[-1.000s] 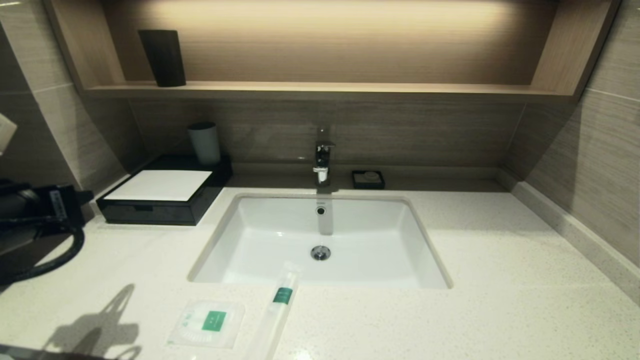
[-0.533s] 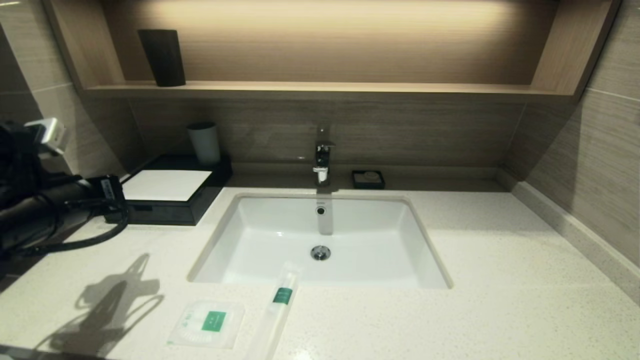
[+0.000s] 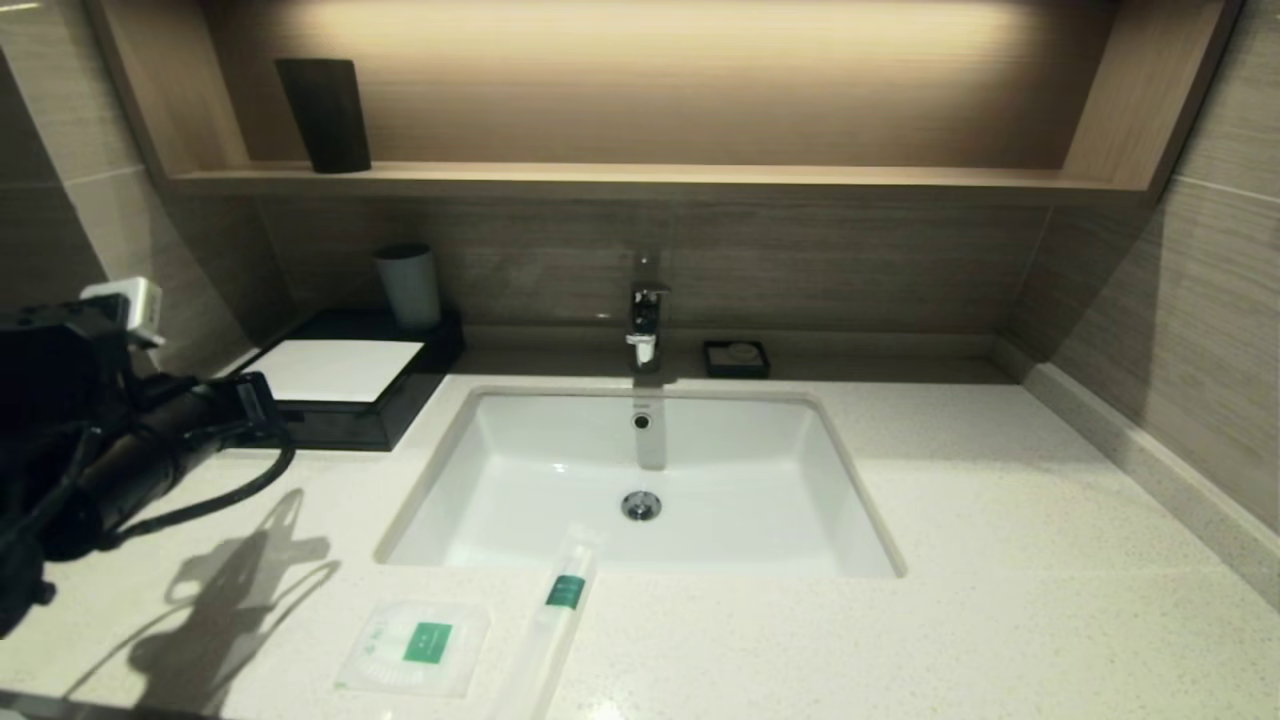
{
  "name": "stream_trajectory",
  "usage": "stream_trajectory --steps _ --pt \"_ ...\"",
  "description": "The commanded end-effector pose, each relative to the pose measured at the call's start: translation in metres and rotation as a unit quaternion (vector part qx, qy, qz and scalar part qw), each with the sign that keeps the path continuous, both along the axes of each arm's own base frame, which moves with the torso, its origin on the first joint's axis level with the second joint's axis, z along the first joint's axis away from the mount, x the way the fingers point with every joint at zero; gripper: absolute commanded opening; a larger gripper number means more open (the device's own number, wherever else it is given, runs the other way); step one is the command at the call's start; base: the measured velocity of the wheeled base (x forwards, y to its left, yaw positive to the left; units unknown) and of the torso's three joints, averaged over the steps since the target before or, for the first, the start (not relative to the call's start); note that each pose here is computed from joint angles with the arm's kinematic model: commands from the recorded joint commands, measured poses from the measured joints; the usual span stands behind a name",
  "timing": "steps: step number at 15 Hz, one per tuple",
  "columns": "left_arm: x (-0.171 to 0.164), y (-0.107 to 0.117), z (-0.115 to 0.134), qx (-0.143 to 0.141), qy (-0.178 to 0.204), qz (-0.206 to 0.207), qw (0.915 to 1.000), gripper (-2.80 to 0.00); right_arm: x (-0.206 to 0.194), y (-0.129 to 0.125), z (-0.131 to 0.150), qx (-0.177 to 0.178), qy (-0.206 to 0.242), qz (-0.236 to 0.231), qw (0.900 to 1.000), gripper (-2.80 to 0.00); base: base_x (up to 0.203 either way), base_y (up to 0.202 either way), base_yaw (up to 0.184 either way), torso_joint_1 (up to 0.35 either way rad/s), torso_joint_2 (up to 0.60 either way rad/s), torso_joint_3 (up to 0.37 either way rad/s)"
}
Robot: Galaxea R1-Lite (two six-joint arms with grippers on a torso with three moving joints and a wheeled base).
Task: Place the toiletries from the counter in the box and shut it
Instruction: Open the drawer
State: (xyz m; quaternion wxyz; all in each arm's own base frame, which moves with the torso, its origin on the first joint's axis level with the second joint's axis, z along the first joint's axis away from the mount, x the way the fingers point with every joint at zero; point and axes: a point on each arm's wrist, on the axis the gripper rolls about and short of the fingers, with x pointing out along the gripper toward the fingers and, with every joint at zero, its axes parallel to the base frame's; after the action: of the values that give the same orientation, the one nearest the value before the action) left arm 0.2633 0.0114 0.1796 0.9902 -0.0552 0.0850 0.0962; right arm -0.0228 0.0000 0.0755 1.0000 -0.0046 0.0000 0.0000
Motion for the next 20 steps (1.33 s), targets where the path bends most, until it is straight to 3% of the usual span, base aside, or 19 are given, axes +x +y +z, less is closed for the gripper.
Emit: stream_trajectory --steps 1,5,11,14,20 --pt "0.006 0.001 -0.011 0.000 0.016 0.006 0.9998 -2.80 0.000 0.000 0.000 0.000 0.001 0.000 1.000 -2.80 0.000 0.000 0.000 0.000 0.00 0.000" --pt "0.006 0.001 -0.025 0.002 0.039 0.014 0.9992 -2.80 0.000 0.000 0.000 0.000 -0.001 0.000 1.000 -2.80 0.000 0.000 0.000 0.000 0.00 0.000" --pt "0.003 0.001 -0.036 0.013 0.015 0.022 0.9996 -2.80 0.000 0.000 0.000 0.000 0.000 0.000 1.000 -2.80 0.000 0.000 0.000 0.000 0.00 0.000" --pt "0.001 0.007 -0.038 0.044 -0.003 0.037 0.9983 -2.80 0.000 0.000 0.000 -0.001 0.000 0.000 1.000 -2.80 0.000 0.000 0.000 0.000 0.00 0.000" --pt "0.002 0.009 -0.044 0.043 0.000 0.042 0.9982 -2.80 0.000 0.000 0.000 0.000 0.000 0.000 1.000 -2.80 0.000 0.000 0.000 0.000 0.00 0.000"
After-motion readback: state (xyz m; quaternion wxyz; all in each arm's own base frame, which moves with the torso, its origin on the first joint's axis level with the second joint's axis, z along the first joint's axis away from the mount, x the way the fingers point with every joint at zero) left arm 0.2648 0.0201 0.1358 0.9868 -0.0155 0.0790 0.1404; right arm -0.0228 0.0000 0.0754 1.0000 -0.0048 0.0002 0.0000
